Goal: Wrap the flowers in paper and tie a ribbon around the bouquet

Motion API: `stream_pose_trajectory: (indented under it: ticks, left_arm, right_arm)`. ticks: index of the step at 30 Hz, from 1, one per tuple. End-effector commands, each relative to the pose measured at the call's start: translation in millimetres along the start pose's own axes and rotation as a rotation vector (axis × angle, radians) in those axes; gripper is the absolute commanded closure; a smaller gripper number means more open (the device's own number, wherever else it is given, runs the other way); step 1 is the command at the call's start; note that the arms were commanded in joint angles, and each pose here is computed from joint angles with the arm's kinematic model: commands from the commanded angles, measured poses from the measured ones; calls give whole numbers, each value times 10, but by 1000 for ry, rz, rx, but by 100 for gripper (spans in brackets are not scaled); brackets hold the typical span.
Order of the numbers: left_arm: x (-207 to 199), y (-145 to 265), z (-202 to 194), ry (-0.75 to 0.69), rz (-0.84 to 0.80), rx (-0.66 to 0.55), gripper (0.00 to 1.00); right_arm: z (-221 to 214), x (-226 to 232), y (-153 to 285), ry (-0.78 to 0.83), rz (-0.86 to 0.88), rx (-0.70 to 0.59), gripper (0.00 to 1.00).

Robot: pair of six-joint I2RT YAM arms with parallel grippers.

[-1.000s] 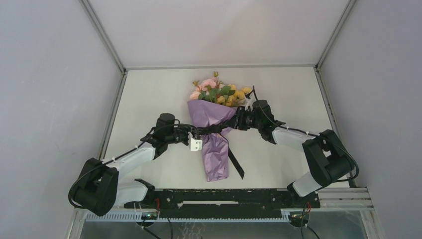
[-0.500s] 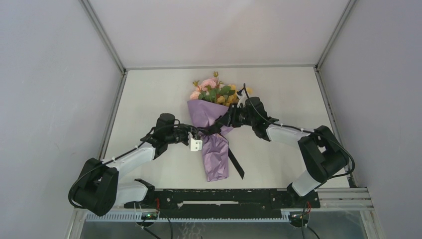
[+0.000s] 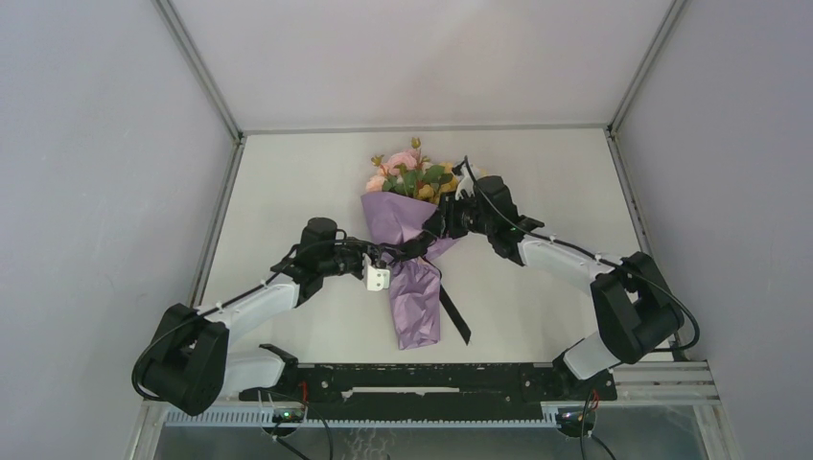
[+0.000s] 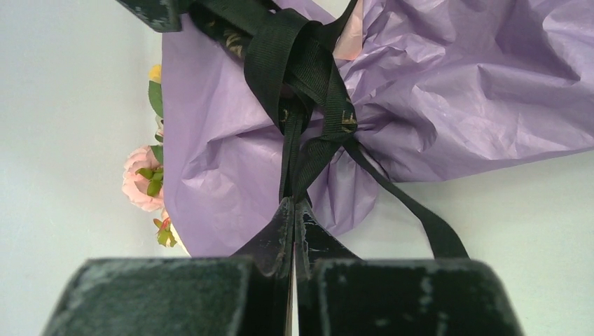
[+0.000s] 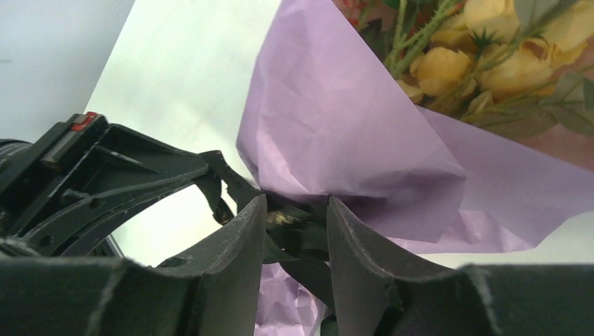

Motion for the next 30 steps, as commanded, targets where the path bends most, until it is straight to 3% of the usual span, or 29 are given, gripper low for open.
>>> stream_pose_trajectory:
  ticks: [1, 6, 12, 15, 18, 26, 30]
  left_arm:
    - [16, 7, -11, -25, 14, -5, 100]
    - [9, 10, -26, -25, 13, 4, 100]
    - [22, 2, -13, -27, 12, -5, 100]
    - [29, 0, -2, -31, 12, -11, 100]
    - [26, -3, -5, -31, 12, -12, 100]
    - [45, 8, 0, -36, 15, -8, 100]
    - [32, 8, -1, -35, 13, -10, 100]
  right_arm:
    - [260, 250, 86, 83, 106, -34, 57]
    - [261, 280, 91, 55, 154, -11, 70]
    - [239, -6, 274, -24, -16, 16, 70]
    - [158, -235, 423, -131, -126, 2, 64]
    - [-34, -236, 351, -229, -106, 41, 59]
    - [-72, -126, 136, -286, -59, 39, 51]
    - [-142, -135, 79, -298, -71, 55, 54]
Point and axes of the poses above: each gripper's point midway between its finger pads, its own y axis back along the fingers, its own x axis along the line the jaws close on, z = x × y, the point moved 1 cm from there along y, back along the fingers, and after that the axes turned 5 degrees about -y, right-handed, at the moved point
